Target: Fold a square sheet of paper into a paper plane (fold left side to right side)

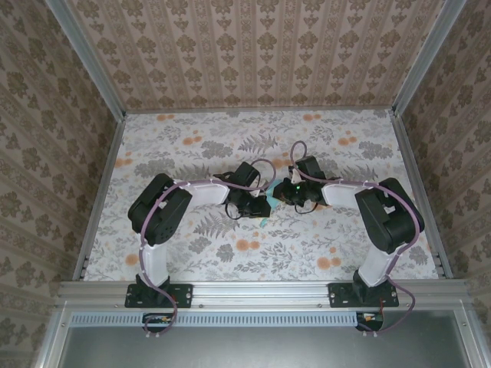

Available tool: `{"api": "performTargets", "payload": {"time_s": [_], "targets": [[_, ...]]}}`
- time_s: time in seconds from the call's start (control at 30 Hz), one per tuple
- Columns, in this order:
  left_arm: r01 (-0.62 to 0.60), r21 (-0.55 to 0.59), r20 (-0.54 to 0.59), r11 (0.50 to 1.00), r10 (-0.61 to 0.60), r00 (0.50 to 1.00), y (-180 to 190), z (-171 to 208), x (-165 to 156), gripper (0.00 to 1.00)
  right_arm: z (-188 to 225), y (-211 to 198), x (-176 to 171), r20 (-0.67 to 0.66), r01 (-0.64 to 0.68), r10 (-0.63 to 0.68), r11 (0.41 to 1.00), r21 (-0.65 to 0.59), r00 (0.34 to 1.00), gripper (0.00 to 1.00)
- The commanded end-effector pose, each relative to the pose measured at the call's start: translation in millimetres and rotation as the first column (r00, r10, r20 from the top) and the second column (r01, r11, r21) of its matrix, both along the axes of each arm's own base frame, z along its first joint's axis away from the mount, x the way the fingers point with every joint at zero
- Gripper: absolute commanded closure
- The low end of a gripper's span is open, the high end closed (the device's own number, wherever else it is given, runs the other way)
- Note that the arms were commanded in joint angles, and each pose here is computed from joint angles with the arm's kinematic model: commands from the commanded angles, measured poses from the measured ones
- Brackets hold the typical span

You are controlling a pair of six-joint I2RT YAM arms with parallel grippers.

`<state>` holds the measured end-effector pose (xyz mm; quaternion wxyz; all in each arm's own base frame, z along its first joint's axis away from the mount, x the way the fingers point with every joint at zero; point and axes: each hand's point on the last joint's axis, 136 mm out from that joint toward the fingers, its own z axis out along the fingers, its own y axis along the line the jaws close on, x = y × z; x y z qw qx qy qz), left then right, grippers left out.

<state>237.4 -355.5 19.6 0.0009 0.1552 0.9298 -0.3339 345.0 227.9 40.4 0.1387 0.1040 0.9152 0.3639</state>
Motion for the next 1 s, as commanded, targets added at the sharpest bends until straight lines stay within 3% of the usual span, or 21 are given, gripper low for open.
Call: {"api": "performTargets", "payload": {"time_s": [0.0, 0.53, 0.97], "targets": [[0.013, 0.179, -0.13, 0.984, 0.011, 0.991, 31, -42, -33, 0.85, -9, 3, -1, -0.007, -0.013, 0.013, 1.0, -0.01, 1.0, 0.85], [0.024, 0.184, -0.135, 0.983, 0.001, 0.991, 31, -42, -34, 0.85, -32, -16, 2, -0.03, -0.042, 0.037, 0.984, -0.171, 0.999, 0.85], [0.026, 0.192, -0.147, 0.981, 0.003, 0.989, 32, -45, -36, 0.85, -36, -39, 21, -0.016, -0.022, 0.019, 0.974, -0.224, 1.0, 0.85]]}}
